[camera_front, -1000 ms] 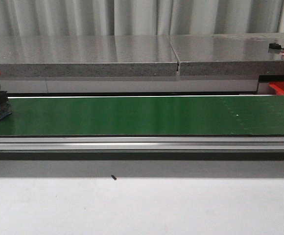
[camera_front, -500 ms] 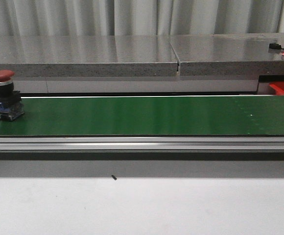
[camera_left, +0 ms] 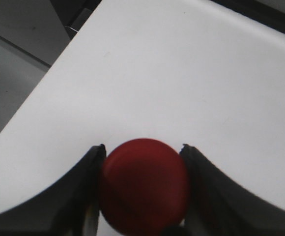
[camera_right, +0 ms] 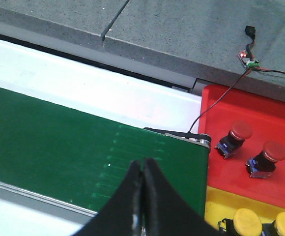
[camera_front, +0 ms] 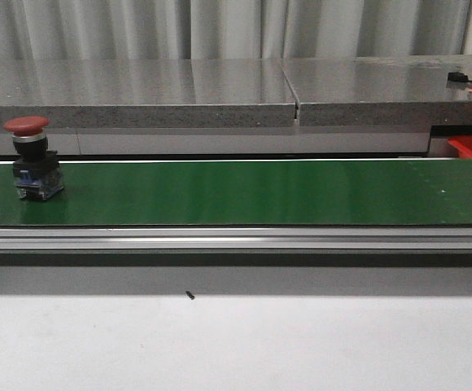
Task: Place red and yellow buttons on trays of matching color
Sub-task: 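Lower the left gripper onto the second red button on the table, grasp, then place the second red button on the belt's near end with the left gripper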
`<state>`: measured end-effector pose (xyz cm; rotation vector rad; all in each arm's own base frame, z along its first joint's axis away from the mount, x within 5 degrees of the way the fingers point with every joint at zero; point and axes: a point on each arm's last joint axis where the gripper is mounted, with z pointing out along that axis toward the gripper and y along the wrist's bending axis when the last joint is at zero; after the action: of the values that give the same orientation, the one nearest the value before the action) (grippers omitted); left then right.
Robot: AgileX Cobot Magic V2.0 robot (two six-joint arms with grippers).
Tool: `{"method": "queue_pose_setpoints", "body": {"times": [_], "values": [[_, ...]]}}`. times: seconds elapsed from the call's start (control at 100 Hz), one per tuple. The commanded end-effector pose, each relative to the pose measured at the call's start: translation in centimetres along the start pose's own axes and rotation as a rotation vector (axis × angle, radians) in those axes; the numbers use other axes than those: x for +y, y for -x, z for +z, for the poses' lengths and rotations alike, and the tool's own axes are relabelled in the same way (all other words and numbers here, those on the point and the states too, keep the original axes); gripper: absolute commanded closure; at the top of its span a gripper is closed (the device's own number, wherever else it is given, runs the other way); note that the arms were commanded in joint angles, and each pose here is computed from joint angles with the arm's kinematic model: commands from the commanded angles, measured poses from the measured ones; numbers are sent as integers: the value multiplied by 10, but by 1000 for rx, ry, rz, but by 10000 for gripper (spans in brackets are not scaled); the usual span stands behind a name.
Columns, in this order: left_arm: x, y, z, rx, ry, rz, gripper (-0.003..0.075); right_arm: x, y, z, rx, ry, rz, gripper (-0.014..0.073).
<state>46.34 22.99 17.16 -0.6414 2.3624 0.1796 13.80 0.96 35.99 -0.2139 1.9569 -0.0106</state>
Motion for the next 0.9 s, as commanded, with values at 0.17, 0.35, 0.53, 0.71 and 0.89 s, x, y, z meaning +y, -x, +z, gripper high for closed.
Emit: {"method": "queue_pose_setpoints", "body": {"times": [0.17, 0.35, 0.53, 0.71, 0.89], "values": [[-1, 45, -60, -175, -15, -13, 703, -2, 13, -5, -90, -22, -13, 663], [-5, 59, -106, -195, -46, -49, 703, -2, 13, -5, -90, -22, -13, 663], [-19, 67, -160, -203, -81, -37, 703, -2, 13, -5, -90, -22, -13, 663], [-46, 59, -204, -210, -128, 31, 703, -2, 13, -5, -90, -22, -13, 663], [-65, 33, -242, -205, -172, 85, 703, -2, 13, -5, -90, -22, -13, 663]]}}
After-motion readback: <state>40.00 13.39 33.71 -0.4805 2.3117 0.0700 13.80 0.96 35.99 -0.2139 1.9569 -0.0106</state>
